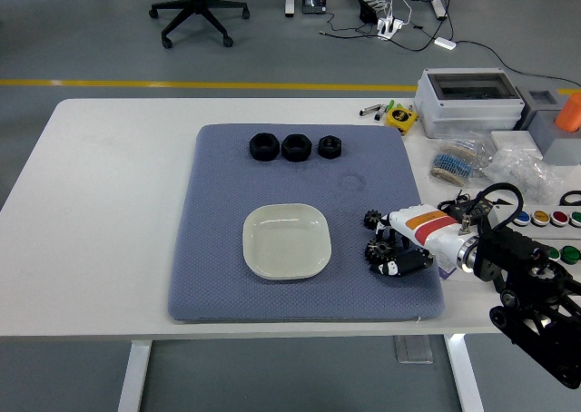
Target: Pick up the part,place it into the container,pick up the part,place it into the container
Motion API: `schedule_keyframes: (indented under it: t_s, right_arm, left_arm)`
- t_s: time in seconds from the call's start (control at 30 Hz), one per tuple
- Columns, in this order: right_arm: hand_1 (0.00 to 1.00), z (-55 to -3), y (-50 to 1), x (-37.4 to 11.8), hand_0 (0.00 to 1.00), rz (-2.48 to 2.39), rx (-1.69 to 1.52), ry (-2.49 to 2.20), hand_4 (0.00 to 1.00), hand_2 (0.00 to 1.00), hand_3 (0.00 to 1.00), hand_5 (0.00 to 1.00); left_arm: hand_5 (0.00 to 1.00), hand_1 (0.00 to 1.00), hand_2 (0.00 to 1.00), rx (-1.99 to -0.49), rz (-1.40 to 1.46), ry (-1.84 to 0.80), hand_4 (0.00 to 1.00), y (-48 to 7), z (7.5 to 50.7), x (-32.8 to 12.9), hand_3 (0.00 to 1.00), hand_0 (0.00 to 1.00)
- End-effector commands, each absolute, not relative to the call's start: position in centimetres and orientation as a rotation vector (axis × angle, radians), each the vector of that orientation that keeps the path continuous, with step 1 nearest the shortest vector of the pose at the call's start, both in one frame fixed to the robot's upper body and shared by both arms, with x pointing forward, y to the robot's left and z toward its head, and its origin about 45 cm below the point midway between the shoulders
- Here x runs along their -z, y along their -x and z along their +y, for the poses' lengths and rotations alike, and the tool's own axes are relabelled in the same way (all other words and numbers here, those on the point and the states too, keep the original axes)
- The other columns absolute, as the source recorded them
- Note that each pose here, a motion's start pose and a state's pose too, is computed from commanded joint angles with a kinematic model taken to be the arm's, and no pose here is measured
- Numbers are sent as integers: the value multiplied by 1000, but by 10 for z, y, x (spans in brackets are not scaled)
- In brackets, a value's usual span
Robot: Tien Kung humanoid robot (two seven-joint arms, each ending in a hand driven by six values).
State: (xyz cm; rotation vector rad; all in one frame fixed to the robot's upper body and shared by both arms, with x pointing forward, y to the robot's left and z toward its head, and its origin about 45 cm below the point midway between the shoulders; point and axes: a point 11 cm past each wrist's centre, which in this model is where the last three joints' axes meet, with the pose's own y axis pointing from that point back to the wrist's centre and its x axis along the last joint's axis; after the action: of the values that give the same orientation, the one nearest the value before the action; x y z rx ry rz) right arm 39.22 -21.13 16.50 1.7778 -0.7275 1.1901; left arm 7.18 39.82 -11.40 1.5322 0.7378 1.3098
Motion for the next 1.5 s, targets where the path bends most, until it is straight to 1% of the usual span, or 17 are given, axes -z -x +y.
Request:
schedule_keyframes:
  t_s: [0.17, 0.2, 0.33, 0.67, 0.93, 1.0, 1.1, 1.17, 1.2, 1.37, 1.4, 1.5]
  right_arm:
    - [251, -209, -391, -169, 49, -744, -1206, -1789, 696, 391, 495, 487]
    - [238, -208, -391, -170, 31, -748, -1212, -1792, 703, 354, 493, 481]
    - [238, -205, -391, -173, 31, -756, -1227, -1798, 703, 354, 493, 481]
    - [217, -183, -389, -203, 30, -776, -1342, -1828, 708, 344, 491, 477]
    - [215, -141, -388, -221, 37, -731, -1449, -1884, 711, 341, 491, 478]
    - [225, -128, -389, -221, 55, -722, -1455, -1914, 712, 347, 492, 478]
    - [225, -104, -392, -221, 55, -685, -1478, -1936, 712, 347, 492, 478]
    - [225, -96, -393, -221, 55, -669, -1486, -1942, 712, 347, 492, 478]
    - [242, -89, -394, -220, 71, -655, -1495, -1946, 727, 367, 496, 464]
    - [242, -71, -402, -218, 71, -619, -1512, -1927, 727, 367, 496, 464]
    - [267, -70, -403, -218, 81, -617, -1516, -1920, 801, 393, 501, 410]
    - [267, -66, -408, -219, 81, -611, -1540, -1889, 801, 393, 501, 410]
  left_arm:
    - [611, 695, 653, -1306, 738, -1535, 641, -71, 398, 114, 581, 742]
    - [611, 695, 653, -1306, 738, -1536, 641, -70, 398, 114, 581, 741]
    - [611, 695, 653, -1304, 738, -1538, 641, -70, 398, 114, 581, 741]
    - [612, 693, 653, -1312, 739, -1531, 642, -72, 399, 114, 580, 742]
    - [611, 693, 653, -1315, 740, -1530, 641, -72, 399, 114, 582, 741]
    - [613, 693, 653, -1314, 740, -1530, 641, -72, 399, 114, 580, 741]
    - [613, 693, 653, -1316, 741, -1530, 641, -72, 399, 114, 580, 741]
    - [613, 693, 653, -1317, 740, -1530, 641, -73, 400, 113, 580, 741]
    - [610, 693, 653, -1318, 740, -1530, 641, -73, 400, 113, 582, 744]
    - [610, 693, 653, -1321, 736, -1527, 641, -76, 400, 113, 582, 744]
    - [610, 690, 653, -1322, 736, -1527, 641, -76, 401, 113, 582, 745]
    - [610, 690, 653, -1323, 735, -1529, 641, -76, 401, 112, 582, 745]
